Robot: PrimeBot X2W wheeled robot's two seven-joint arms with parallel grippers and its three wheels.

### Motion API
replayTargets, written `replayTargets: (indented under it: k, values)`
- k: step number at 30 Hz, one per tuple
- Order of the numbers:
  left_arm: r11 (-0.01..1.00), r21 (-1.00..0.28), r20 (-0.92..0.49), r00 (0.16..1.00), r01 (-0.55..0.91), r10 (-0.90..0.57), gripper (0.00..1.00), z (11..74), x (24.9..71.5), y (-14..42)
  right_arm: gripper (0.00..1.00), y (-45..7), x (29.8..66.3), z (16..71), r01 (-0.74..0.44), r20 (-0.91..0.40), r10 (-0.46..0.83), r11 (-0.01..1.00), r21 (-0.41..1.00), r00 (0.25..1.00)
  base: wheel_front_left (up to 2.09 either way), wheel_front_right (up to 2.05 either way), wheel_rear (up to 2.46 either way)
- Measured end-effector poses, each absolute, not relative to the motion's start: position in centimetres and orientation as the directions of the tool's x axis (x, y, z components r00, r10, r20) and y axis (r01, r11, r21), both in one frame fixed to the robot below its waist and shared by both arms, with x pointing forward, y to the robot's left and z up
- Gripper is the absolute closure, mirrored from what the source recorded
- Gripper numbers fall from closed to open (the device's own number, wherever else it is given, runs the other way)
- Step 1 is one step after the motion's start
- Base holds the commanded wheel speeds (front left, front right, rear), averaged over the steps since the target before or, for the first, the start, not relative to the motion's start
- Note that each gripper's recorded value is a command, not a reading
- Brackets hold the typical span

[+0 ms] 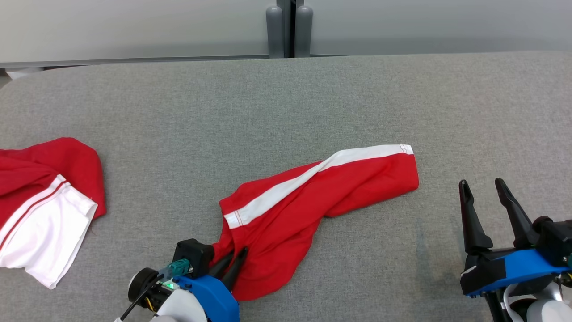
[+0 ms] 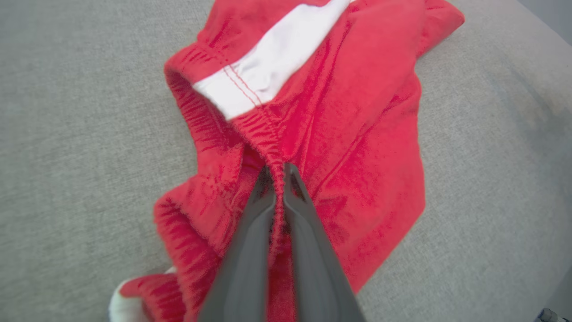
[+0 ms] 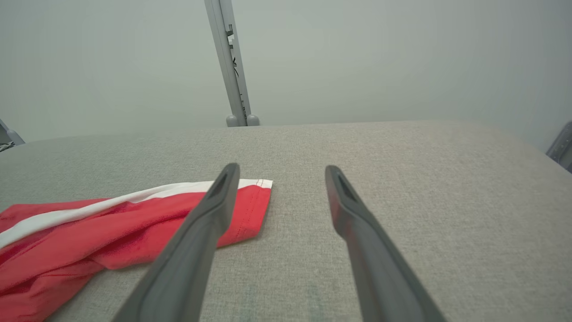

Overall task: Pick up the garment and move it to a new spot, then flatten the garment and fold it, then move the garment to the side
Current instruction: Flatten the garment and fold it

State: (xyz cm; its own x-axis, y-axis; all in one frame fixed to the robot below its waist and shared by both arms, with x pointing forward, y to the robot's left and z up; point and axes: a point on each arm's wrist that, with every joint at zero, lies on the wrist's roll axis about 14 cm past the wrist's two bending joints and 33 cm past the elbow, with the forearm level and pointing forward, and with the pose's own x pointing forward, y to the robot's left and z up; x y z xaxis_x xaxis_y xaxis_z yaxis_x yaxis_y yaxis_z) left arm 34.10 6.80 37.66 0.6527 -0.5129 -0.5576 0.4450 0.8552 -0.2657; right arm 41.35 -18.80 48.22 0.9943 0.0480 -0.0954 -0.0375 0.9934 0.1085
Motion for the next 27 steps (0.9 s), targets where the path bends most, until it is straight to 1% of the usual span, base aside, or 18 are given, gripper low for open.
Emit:
replayTargets:
  k: [1,9,12,15,20,24,27]
  values:
    - [0.859,-0.260,-0.540,0.671,0.440,-0.508,0.00,38.0,34.3,6.8,0.00,-18.8,41.4,48.3,-0.040,-0.092,0.049,0.994,0.105,0.994,0.00,0.00,0.00]
    - [0.881,-0.235,-0.329,0.819,0.411,-0.470,0.00,42.7,36.5,6.7,0.00,-18.7,41.2,49.4,-0.046,-0.071,0.052,0.996,0.082,0.996,0.00,0.00,0.00]
    - [0.902,-0.196,-0.229,0.877,0.384,-0.423,0.00,45.0,37.8,7.8,0.00,-18.8,41.2,49.7,-0.046,-0.067,0.051,0.996,0.075,0.997,0.00,0.00,0.00]
    - [0.930,-0.162,-0.161,0.921,0.331,-0.356,0.00,46.6,38.9,9.6,0.00,-18.7,41.3,50.1,-0.049,-0.056,0.053,0.996,0.069,0.997,0.00,0.00,0.00]
    - [0.969,-0.095,-0.090,0.967,0.230,-0.238,0.00,48.3,40.4,13.6,0.00,-18.6,41.3,50.6,-0.053,-0.049,0.056,0.996,0.066,0.997,0.00,0.00,0.00]
    - [0.985,-0.059,-0.040,0.986,0.161,-0.163,0.00,49.6,41.2,16.6,0.00,-18.6,41.3,51.0,-0.053,-0.042,0.056,0.997,0.063,0.998,0.00,0.00,0.00]
    - [0.990,-0.034,-0.011,0.991,0.133,-0.134,0.00,50.3,41.5,18.0,0.00,-18.6,41.1,51.2,-0.055,-0.042,0.058,0.997,0.061,0.997,0.00,0.00,0.00]
